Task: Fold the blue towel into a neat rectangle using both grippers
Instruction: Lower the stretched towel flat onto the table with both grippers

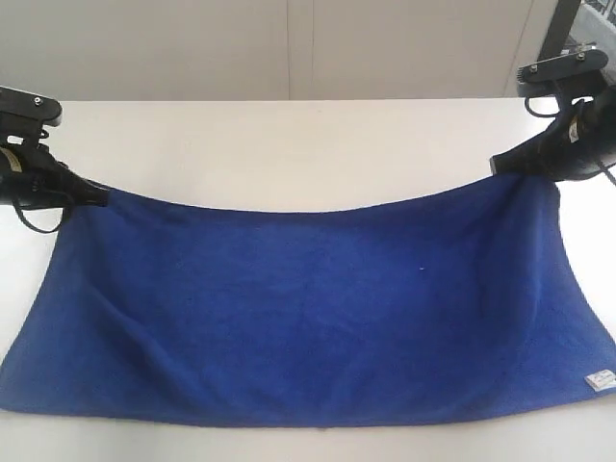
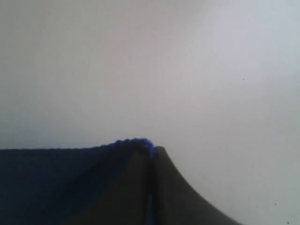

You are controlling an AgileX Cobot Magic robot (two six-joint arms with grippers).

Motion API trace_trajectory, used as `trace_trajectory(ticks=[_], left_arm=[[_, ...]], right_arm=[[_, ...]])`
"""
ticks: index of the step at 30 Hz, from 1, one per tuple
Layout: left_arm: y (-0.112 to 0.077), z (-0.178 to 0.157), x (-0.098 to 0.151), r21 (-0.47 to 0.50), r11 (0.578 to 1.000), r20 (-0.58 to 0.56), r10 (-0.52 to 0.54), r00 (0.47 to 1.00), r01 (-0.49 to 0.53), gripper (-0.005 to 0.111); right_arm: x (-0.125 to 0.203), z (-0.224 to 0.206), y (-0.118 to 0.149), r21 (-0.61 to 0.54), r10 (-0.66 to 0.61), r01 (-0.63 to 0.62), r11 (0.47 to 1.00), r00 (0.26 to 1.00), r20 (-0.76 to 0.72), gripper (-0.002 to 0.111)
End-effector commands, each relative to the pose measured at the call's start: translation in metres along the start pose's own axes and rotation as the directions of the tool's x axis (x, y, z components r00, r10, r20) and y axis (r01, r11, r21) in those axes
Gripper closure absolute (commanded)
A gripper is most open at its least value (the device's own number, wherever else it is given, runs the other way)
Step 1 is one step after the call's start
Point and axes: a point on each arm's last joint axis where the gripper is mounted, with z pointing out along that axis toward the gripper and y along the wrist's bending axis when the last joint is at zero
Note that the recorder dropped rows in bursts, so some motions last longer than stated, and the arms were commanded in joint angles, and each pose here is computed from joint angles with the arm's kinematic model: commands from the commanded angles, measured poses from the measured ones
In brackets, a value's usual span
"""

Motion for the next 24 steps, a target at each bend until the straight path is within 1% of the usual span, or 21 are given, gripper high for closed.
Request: trace_trajectory(ticks=[1, 6, 8, 11, 18, 20, 24], left_arm=[[0.001, 0.013, -0.001, 0.008, 1.0, 0.049, 0.03, 0.998, -0.03, 0.107], [0.005, 0.031, -0.005, 0.0, 0.999, 0.035, 0.035, 0.999, -0.035, 0.107], [0.008, 0.037, -0.007, -0.006, 1.0, 0.032, 0.009, 0.999, -0.009, 0.107], [0.016, 0.048, -0.012, -0.024, 1.0, -0.007, -0.002, 1.0, 0.002, 0.107], [0.018, 0.063, -0.023, -0.029, 1.0, 0.018, -0.001, 1.0, 0.002, 0.107], [0.018, 0.067, -0.021, -0.025, 1.0, 0.028, 0.001, 1.0, 0.0, 0.107], [0.017, 0.073, -0.015, -0.02, 1.0, 0.012, 0.0, 1.0, 0.0, 0.107]], right_arm=[[-0.009, 0.019, -0.006, -0.011, 0.008, -0.007, 1.0, 0.999, 0.05, 0.108], [-0.014, 0.036, -0.005, -0.002, -0.015, 0.015, 1.0, 1.0, 0.026, 0.108], [-0.015, 0.042, -0.006, 0.0, -0.016, 0.016, 1.0, 1.0, 0.022, 0.108], [-0.016, 0.052, -0.011, 0.007, -0.004, 0.004, 1.0, 1.0, 0.02, 0.108], [-0.014, 0.074, -0.017, 0.014, 0.008, -0.008, 1.0, 1.0, 0.0, 0.108], [-0.015, 0.077, -0.016, 0.01, 0.008, -0.008, 1.0, 1.0, 0.006, 0.108], [-0.016, 0.078, -0.015, 0.001, 0.007, -0.007, 1.0, 1.0, 0.023, 0.108]])
